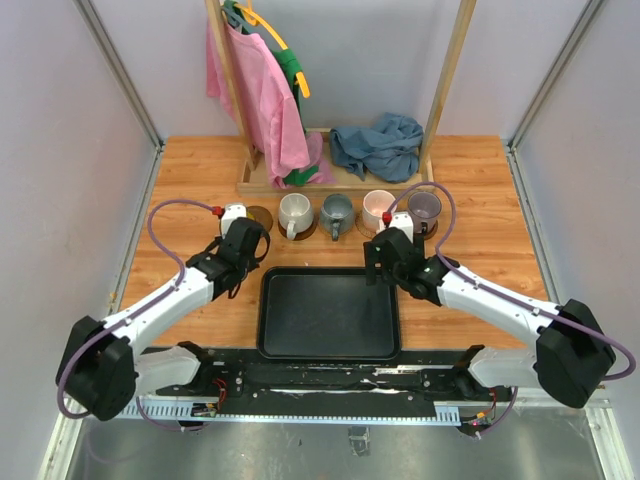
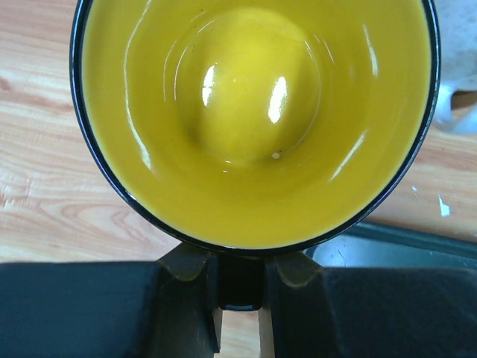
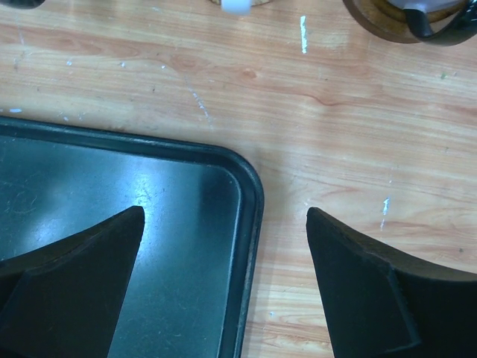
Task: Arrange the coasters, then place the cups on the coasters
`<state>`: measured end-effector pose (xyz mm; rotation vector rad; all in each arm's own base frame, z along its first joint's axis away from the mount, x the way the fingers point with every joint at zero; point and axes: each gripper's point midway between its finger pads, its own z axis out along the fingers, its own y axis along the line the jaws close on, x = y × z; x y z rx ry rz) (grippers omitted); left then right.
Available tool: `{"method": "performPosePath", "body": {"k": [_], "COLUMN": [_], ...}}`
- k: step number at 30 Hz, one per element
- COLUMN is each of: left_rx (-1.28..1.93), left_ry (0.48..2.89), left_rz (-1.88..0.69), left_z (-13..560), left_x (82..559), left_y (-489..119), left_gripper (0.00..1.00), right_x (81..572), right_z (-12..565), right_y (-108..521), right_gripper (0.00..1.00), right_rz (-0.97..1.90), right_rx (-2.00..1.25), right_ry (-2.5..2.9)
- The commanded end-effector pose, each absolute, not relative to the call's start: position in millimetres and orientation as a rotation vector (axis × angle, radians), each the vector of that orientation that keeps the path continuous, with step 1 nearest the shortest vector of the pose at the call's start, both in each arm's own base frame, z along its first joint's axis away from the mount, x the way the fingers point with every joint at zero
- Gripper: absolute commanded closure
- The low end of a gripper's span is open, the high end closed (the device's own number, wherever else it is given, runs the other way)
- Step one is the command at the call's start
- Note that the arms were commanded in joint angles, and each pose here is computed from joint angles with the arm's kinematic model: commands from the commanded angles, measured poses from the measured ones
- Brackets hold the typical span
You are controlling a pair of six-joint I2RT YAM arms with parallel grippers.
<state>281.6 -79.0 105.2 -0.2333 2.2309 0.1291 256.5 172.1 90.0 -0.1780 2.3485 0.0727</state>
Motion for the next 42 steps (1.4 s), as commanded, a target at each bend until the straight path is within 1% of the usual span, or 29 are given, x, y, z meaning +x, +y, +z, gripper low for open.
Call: {"method": "performPosePath", "body": {"k": [1, 8, 16, 30, 42], "left_rx": [-0.238, -0.252, -0.236, -0.195, -0.201], "left_ry": [2.096, 2.1, 2.146, 2.254, 2.307], "left_rz": [0.051, 0.031, -0.001, 0.012, 0.016], "left_z": [141, 135, 112, 90, 78], "left_x": [332, 371, 399, 413, 407], "left_y": [-86, -76, -80, -86, -83], "left_gripper": [1.0, 0.99, 0.99, 0.99, 0.99], "right_x": [267, 266, 266, 267, 266], "right_z": [97, 98, 96, 94, 91], "right_y": [162, 155, 153, 156, 157], "right_gripper": [0.09, 0.09, 0.08, 0.08, 0.09], "right_rz": [0.022, 0.005, -0.002, 0.013, 0.012], "right_rx": [-0.151, -0.134, -0.117, -0.105, -0.107], "right_ry": [2.329, 2.325, 2.329, 2.344, 2.353]}}
